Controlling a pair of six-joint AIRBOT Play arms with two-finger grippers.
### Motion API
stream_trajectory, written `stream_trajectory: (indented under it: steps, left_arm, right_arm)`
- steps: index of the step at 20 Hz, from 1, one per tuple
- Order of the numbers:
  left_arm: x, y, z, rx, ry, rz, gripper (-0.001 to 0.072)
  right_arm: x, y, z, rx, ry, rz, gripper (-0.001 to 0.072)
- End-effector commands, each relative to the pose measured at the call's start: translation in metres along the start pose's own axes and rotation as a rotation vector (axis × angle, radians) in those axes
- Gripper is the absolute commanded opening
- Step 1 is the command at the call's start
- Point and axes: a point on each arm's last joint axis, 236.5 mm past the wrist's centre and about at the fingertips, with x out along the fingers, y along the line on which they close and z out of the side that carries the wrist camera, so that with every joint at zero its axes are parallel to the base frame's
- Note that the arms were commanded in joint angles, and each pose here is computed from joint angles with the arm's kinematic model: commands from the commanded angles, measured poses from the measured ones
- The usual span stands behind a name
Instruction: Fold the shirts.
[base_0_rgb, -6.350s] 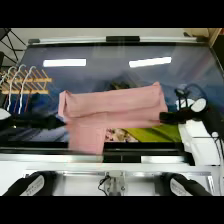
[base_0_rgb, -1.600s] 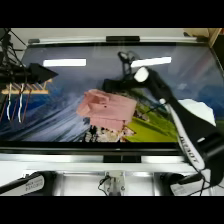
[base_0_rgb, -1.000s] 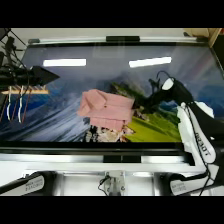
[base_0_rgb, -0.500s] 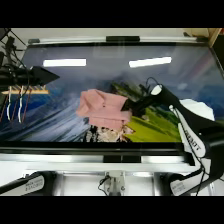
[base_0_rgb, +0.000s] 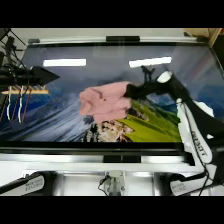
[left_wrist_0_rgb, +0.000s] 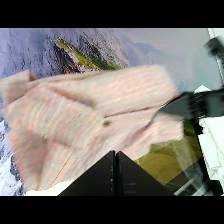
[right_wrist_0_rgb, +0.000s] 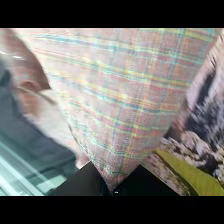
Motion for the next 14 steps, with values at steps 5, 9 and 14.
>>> stream_trajectory:
  steps: [5,9,14]
  left_arm:
    - [0.0,0.0,0.0,-0.001,0.0,0.0,0.0028]
    - [0.0,-0.001,-0.002,-0.001,0.008,-0.004,0.0029]
    - [0.0,-0.003,-0.006,-0.001,0.024,-0.012,0.0029]
  right_arm:
    - [-0.217,-0.017,0.035,-0.036,-0.229,-0.218,0.0047]
    - [-0.306,-0.069,0.02,0.126,-0.361,-0.328,0.0047]
    - [-0.39,-0.127,-0.011,0.289,-0.499,-0.487,0.0047]
